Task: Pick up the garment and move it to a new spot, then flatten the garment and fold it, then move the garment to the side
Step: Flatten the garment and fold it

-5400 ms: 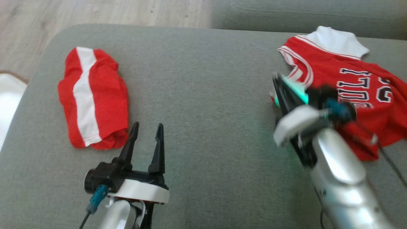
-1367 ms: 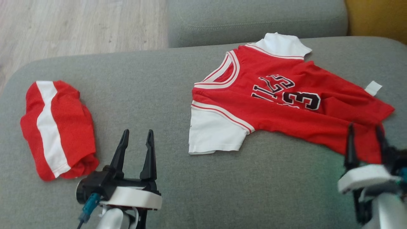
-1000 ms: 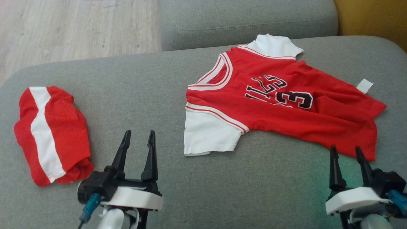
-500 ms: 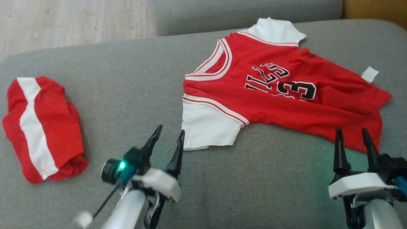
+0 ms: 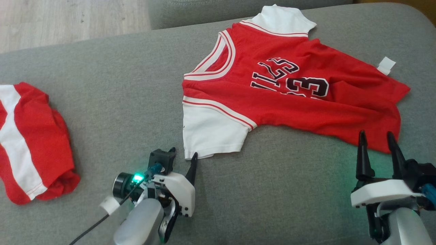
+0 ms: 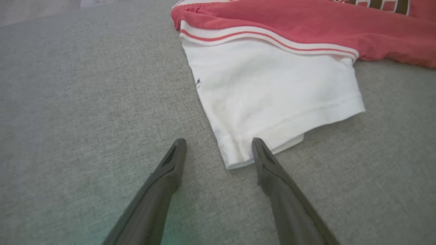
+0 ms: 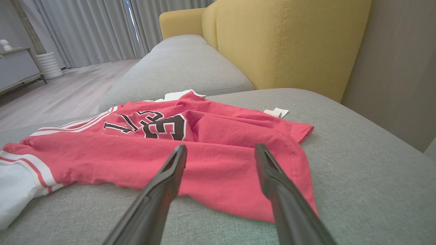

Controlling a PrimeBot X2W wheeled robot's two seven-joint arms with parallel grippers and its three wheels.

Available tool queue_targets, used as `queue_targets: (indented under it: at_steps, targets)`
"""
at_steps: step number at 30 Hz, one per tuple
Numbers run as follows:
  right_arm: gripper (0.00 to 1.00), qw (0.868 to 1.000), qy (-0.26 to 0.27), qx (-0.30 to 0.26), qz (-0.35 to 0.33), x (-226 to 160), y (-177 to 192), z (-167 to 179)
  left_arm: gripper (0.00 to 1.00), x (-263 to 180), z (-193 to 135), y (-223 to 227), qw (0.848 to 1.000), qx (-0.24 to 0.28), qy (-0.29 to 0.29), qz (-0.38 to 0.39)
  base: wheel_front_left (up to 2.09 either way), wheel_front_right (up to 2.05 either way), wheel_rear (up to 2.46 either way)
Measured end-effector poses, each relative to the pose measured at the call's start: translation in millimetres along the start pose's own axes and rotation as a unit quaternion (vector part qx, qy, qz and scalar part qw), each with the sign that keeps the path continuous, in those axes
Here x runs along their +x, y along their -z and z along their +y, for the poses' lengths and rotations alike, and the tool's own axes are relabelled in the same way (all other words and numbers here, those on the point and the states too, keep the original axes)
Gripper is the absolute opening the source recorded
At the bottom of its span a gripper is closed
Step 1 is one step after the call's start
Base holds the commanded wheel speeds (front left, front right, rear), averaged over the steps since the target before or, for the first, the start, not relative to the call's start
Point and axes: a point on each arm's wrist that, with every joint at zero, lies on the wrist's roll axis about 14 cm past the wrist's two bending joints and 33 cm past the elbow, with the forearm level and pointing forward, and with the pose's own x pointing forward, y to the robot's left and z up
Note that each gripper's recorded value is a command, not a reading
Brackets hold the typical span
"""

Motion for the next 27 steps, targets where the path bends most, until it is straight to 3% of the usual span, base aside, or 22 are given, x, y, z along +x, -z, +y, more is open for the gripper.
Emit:
queue_targets:
  at_steps: [8, 9, 10, 11, 18, 27]
  targets:
    - [1.00, 1.000, 0.009, 0.005, 0.001, -2.1, 0.5, -5.4, 1.00, 7.4, -4.3, -1.2, 1.000, 0.014, 0.008, 0.015, 0.00, 0.00, 0.00]
    - [1.00, 1.000, 0.009, 0.005, 0.000, -1.8, -0.3, -5.8, 0.80, 7.5, -7.4, -0.1, 1.000, 0.016, 0.014, 0.018, 0.00, 0.00, 0.00]
    - [1.00, 1.000, 0.009, 0.005, -0.002, -1.1, -1.5, -5.9, 0.32, 7.8, -9.5, 0.3, 1.000, 0.014, 0.018, 0.020, 0.00, 0.00, 0.00]
    - [1.00, 1.000, 0.009, 0.005, -0.004, -0.5, -2.8, -6.0, 0.00, 7.9, -10.8, 0.3, 0.999, 0.013, 0.021, 0.021, 0.00, 0.00, 0.00]
    - [1.00, 1.000, 0.016, 0.006, -0.006, -2.0, -4.0, -10.3, 0.00, 6.3, -15.7, -7.2, 1.000, 0.001, 0.028, -0.003, 0.00, 0.00, 0.00]
    - [1.00, 0.998, 0.059, 0.008, 0.026, -12.3, 13.3, -37.8, 0.00, -5.4, -0.6, -57.7, 0.990, -0.035, -0.002, -0.134, 0.00, 0.00, 0.00]
